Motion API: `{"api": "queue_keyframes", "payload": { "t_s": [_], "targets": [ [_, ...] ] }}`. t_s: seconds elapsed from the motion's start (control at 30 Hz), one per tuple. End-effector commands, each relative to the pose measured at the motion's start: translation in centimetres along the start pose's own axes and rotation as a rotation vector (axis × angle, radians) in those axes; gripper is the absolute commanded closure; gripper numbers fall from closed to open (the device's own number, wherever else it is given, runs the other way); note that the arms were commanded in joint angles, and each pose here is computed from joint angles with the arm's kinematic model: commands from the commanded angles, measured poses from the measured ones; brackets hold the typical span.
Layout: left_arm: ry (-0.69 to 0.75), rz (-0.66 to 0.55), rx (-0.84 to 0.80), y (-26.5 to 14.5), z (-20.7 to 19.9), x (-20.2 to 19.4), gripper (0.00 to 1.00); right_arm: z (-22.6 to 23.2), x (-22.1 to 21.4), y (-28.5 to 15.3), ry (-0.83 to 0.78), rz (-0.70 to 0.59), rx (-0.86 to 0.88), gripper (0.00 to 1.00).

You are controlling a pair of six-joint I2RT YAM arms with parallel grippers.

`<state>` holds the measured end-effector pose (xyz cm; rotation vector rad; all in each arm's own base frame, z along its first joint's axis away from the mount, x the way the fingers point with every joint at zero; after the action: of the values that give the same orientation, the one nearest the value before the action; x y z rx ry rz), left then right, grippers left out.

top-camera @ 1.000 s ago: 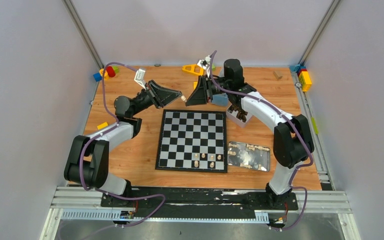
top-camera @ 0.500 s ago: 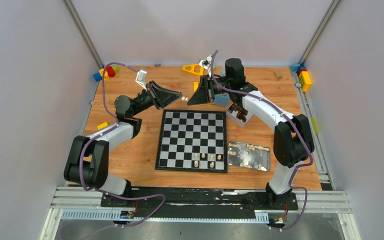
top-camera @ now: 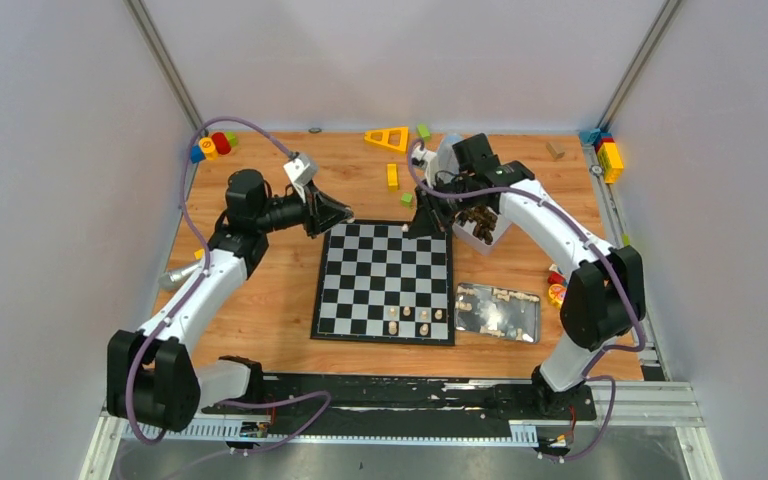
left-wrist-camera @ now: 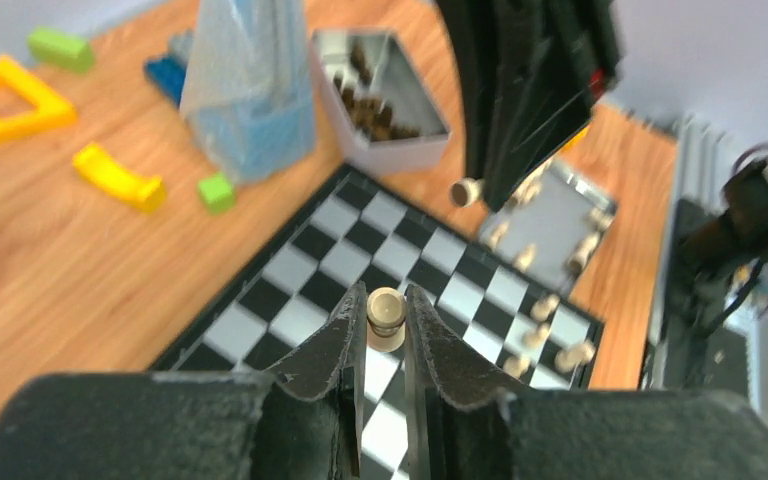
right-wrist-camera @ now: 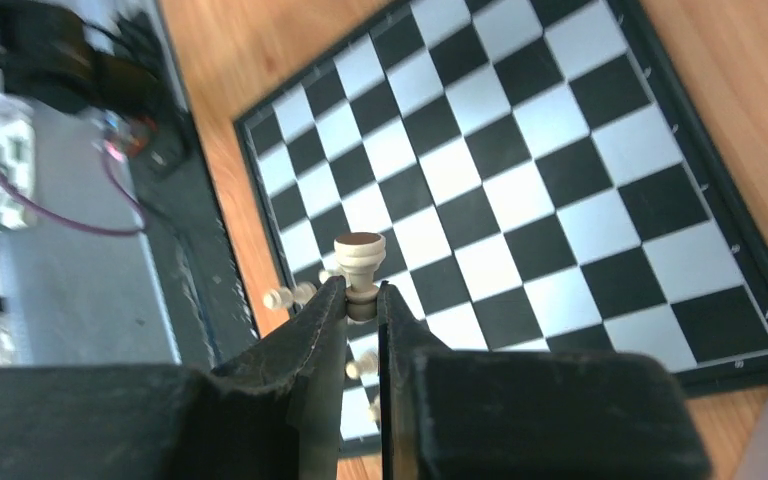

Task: Set up the chess pieces on the board
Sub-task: Pick up the chess piece from the storage box, then place the chess piece on the chessboard.

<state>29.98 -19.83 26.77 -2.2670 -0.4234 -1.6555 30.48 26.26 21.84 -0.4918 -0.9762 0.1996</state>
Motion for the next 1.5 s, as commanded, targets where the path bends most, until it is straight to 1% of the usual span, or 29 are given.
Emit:
{"api": "queue_keyframes", "payload": {
  "t_s": [0.0,0.03,0.13,0.17,0.3,0.47,0.6,0.73,0.93,1.17,1.47],
  "targets": [
    [0.124,0.185,0.102,-3.1,1.0,-3.4,1.0,1.3,-3.9,-0.7,-0.192,0.3,-0.157,1.0],
    [0.108,0.194,0.154,-4.0,1.8,-3.8,1.0,1.6,-4.6,-0.4,-0.226,0.354,-0.173,0.99],
    [0.1,0.173,0.278,-6.4,3.2,-3.0,1.0,3.0,-6.2,1.0,-0.332,0.526,-0.193,0.99],
    [0.089,0.169,0.335,-7.5,4.1,-2.9,1.0,3.3,-6.4,1.3,-0.363,0.573,-0.201,0.99],
    [0.098,0.166,0.483,-10.9,5.7,-1.7,1.0,4.8,-7.0,3.6,-0.473,0.733,-0.184,0.98],
    [0.093,0.176,0.607,-13.6,6.5,-1.2,1.0,5.5,-8.5,6.4,-0.587,0.963,-0.172,0.97],
    [0.051,0.161,0.668,-15.3,7.2,-0.7,1.0,5.7,-9.6,8.8,-0.674,1.093,-0.162,0.97],
    [0.004,0.147,0.695,-16.3,7.7,-0.6,1.0,5.1,-10.1,10.2,-0.79,1.18,-0.191,0.98],
    [-0.002,0.14,0.689,-16.7,7.6,-0.7,1.0,4.8,-11.4,11.8,-0.874,1.264,-0.188,0.96],
    [0.003,0.134,0.679,-16.6,7.4,-0.5,1.0,4.9,-11.7,12.8,-0.935,1.289,-0.184,0.92],
    [-0.004,0.136,0.668,-16.5,7.4,-0.6,1.0,4.8,-12.1,13.4,-0.97,1.321,-0.205,0.88]
  ]
}}
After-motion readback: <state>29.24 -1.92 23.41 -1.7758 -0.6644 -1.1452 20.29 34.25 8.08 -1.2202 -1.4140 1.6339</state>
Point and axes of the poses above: each gripper's point midway between its finger pads, its own y axis out along the fingers, its own z axis along the line the jaws close on, x = y × z, the point moved 2 cm from there along -y, back along the fingers, and after that the axes turned 3 degrees about -y, right-handed, at the moved point
